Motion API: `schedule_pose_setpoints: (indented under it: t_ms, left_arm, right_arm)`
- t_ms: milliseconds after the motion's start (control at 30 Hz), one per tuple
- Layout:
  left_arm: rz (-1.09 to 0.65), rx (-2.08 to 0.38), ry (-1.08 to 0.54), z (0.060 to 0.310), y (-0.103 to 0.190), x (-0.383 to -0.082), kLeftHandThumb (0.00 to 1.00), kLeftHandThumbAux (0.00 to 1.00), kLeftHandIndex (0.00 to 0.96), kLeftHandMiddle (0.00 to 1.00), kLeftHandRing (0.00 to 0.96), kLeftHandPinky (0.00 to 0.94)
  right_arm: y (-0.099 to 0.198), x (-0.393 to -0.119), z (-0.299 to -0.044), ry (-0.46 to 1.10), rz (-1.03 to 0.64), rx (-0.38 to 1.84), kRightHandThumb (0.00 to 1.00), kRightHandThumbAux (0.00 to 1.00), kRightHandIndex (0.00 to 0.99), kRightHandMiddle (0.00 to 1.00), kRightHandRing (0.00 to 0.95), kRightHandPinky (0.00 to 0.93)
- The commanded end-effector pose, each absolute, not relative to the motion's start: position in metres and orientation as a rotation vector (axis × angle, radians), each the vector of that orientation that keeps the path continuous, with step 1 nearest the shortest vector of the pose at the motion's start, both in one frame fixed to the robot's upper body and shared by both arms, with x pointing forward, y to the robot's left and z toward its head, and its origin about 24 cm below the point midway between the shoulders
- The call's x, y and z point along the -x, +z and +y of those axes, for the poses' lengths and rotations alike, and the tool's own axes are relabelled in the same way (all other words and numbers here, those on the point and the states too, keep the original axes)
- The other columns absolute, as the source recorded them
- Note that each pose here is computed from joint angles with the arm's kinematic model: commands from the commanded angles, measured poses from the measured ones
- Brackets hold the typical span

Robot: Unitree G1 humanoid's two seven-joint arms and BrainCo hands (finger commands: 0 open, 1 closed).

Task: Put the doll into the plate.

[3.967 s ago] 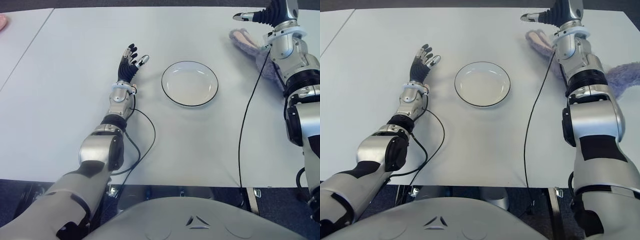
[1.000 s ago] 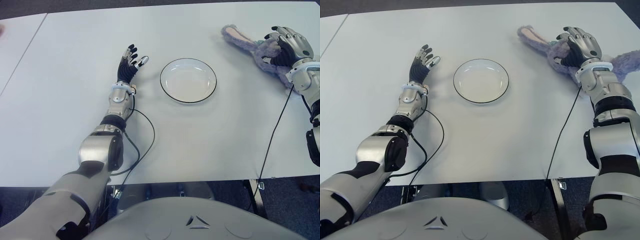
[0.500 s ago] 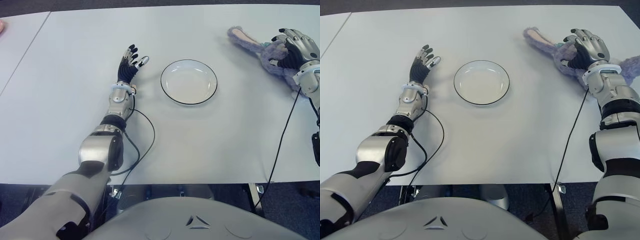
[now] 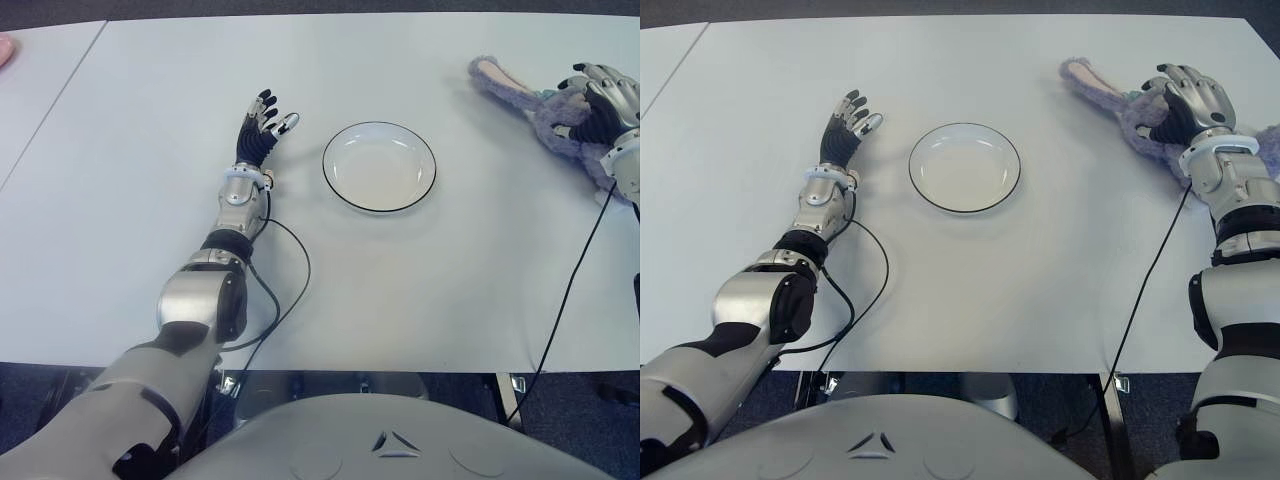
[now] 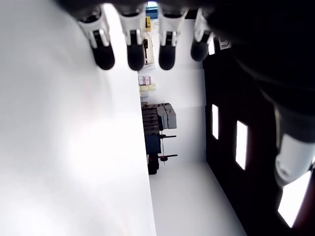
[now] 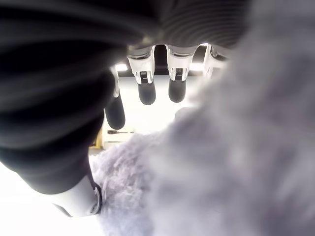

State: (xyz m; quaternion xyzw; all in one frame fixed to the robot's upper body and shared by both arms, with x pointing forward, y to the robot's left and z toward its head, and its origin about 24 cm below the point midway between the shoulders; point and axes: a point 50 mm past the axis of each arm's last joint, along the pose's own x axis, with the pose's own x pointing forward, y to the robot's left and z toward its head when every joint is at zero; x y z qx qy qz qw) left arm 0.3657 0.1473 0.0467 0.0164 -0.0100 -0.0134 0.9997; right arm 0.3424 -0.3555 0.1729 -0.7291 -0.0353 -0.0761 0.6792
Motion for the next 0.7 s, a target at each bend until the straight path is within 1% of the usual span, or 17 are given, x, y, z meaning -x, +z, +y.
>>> schedule_pose_setpoints:
  t_ms: [33, 300, 367, 433, 633, 700]
  left_arm:
    - [0.553, 0.011, 0.033, 0.154, -0.078, -0.277, 0.000, 0.572, 0.064, 0.103, 0.101, 0.086]
    - [0.550, 0.016, 0.040, 0.156, -0.078, -0.277, 0.000, 0.560, 0.066, 0.100, 0.099, 0.089]
    - [0.548, 0.019, 0.041, 0.156, -0.078, -0.277, 0.000, 0.559, 0.067, 0.101, 0.099, 0.090]
    - [0.540, 0.023, 0.039, 0.156, -0.078, -0.277, 0.000, 0.553, 0.068, 0.102, 0.099, 0.091]
    - [0.540, 0.024, 0.039, 0.157, -0.078, -0.277, 0.000, 0.540, 0.072, 0.105, 0.100, 0.096]
    - [0.540, 0.024, 0.042, 0.158, -0.078, -0.277, 0.000, 0.536, 0.073, 0.106, 0.100, 0.095]
  right_arm:
    - [0.127, -0.315, -0.377, -0.112, 0.094, 1.643, 0.334, 0.783, 0.184, 0.018, 0.019, 0.097]
    - [0.113, -0.308, -0.377, -0.063, 0.120, 1.640, 0.341, 0.800, 0.185, 0.023, 0.037, 0.139]
    - [0.110, -0.307, -0.376, -0.055, 0.124, 1.638, 0.346, 0.806, 0.186, 0.019, 0.045, 0.166]
    - [0.105, -0.308, -0.373, -0.035, 0.126, 1.634, 0.341, 0.809, 0.183, 0.010, 0.066, 0.214]
    - [0.098, -0.312, -0.364, -0.013, 0.127, 1.606, 0.327, 0.807, 0.166, 0.000, 0.102, 0.283]
    - [0.095, -0.314, -0.358, 0.012, 0.108, 1.592, 0.314, 0.803, 0.154, 0.000, 0.119, 0.309]
